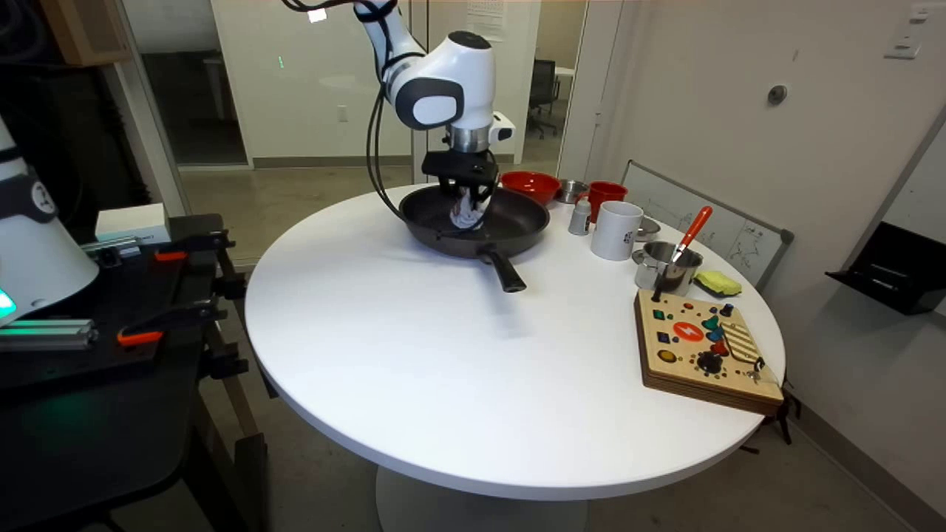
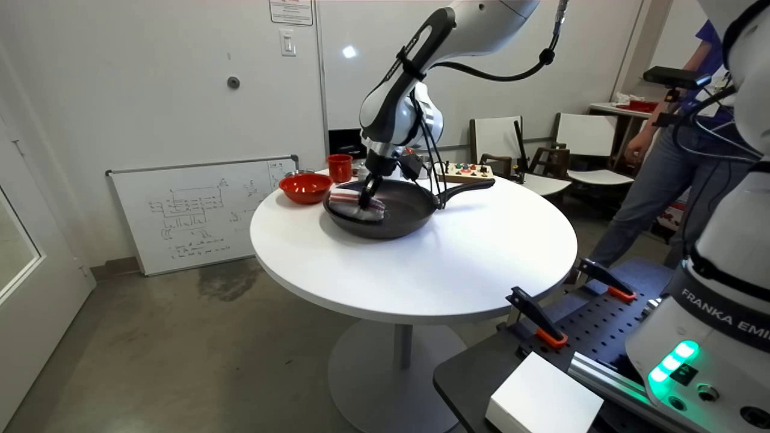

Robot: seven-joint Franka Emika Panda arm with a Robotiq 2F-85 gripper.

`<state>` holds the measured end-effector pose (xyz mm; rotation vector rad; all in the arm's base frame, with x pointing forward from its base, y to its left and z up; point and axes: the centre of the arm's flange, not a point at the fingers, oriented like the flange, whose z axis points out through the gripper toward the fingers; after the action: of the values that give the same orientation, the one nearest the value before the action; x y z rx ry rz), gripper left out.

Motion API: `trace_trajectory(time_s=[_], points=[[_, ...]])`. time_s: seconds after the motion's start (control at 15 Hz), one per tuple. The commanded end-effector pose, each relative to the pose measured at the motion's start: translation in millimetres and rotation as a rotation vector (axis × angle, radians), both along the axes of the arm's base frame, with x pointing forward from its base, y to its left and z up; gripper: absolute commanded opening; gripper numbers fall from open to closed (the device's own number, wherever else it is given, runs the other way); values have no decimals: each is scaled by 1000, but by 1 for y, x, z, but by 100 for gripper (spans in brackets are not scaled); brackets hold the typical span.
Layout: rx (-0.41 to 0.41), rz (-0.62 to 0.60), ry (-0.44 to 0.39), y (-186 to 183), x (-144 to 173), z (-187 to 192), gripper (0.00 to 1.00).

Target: Use the towel to wipe the pan

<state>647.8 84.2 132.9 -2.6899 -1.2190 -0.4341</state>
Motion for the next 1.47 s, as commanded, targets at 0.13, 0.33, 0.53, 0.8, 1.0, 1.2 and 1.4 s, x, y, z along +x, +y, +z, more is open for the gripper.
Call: trace_trajectory(time_s=[0.13, 0.33, 0.53, 0.8, 1.0, 1.2, 1.4], points=[[-62, -80, -29, -43, 29, -15, 5], [-89, -129, -31, -70, 32, -18, 5], [-120, -185, -23, -98, 28, -13, 5], [-77, -217, 40, -128, 9, 4, 5], [-34, -223, 92, -142, -15, 18, 5], [32, -192, 154, -132, -29, 9, 5], [93, -104, 209, -101, -43, 1, 5]])
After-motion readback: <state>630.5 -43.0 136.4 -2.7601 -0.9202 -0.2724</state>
